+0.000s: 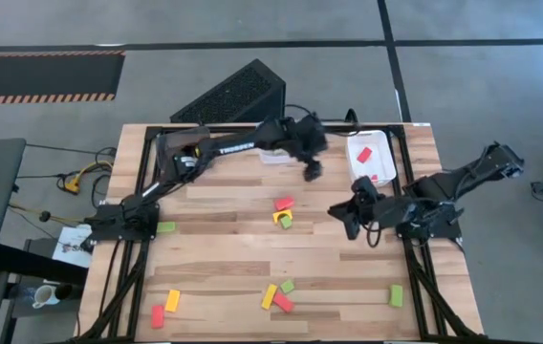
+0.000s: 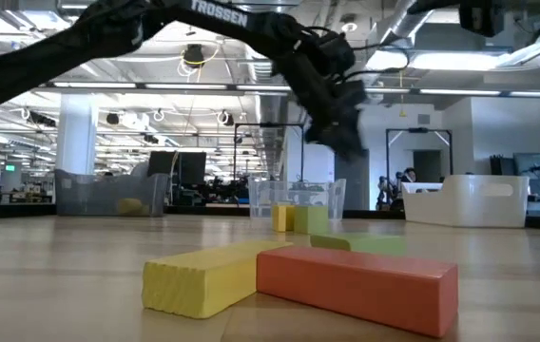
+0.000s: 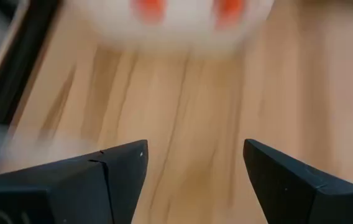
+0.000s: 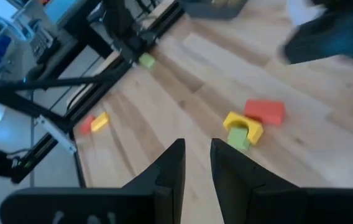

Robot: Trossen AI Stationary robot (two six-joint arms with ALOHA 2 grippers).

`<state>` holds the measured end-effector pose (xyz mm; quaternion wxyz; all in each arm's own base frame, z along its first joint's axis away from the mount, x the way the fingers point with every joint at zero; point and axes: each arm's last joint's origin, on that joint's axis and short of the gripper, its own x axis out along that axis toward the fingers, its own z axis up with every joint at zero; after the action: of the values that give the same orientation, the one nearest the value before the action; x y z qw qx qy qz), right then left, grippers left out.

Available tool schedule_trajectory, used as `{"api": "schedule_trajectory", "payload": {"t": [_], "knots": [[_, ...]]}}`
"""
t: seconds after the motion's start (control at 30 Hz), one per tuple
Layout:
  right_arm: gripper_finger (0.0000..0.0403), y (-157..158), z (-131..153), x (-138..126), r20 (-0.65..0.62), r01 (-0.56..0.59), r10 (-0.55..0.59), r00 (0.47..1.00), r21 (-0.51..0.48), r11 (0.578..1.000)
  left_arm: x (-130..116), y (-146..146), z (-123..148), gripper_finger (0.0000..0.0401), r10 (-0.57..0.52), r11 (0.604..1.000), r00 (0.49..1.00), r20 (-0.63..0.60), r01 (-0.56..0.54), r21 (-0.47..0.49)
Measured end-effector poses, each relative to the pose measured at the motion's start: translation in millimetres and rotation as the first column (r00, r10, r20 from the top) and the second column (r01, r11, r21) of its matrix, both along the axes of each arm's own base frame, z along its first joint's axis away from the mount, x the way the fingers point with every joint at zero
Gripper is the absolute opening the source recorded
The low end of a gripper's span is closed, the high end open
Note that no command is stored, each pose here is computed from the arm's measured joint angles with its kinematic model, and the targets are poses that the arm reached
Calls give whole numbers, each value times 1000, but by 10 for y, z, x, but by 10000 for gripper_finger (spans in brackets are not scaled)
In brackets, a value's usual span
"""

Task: Sort & place blocks by color
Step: Put the green block into the transparent bin

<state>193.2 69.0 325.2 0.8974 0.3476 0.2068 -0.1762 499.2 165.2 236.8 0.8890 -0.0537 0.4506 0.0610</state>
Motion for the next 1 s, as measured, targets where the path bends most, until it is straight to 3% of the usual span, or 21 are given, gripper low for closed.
{"api": "schedule_trajectory", "payload": {"t": [0.17, 0.33, 0.5, 0.7, 0.83, 1.0], "knots": [[98, -91, 30, 52, 19, 5, -4, 1000, -59, 998, -401, -60, 228, 245, 33, 999, 962, -273, -25, 31], [98, -193, 8, 105, -14, 14, -16, 1000, -143, 990, -714, -149, 588, 245, 43, 999, 943, -331, -40, 15], [98, -299, -52, 237, -41, 38, -46, 998, -179, 983, -1155, -373, 1096, 245, 41, 999, 965, -259, -34, 34], [98, -383, -212, 616, -83, -162, 147, 986, -234, 959, -1880, -619, 1393, 245, 99, 994, 992, -79, -94, 57], [101, -457, -478, 888, -171, -222, 185, 968, -228, 948, -2299, -802, 1279, 245, 142, 988, 987, 80, -146, 45], [128, -594, -745, 1176, -260, -310, 272, 927, -116, 944, -2723, -1043, 925, 245, 185, 982, 949, 256, -186, -20]]}}
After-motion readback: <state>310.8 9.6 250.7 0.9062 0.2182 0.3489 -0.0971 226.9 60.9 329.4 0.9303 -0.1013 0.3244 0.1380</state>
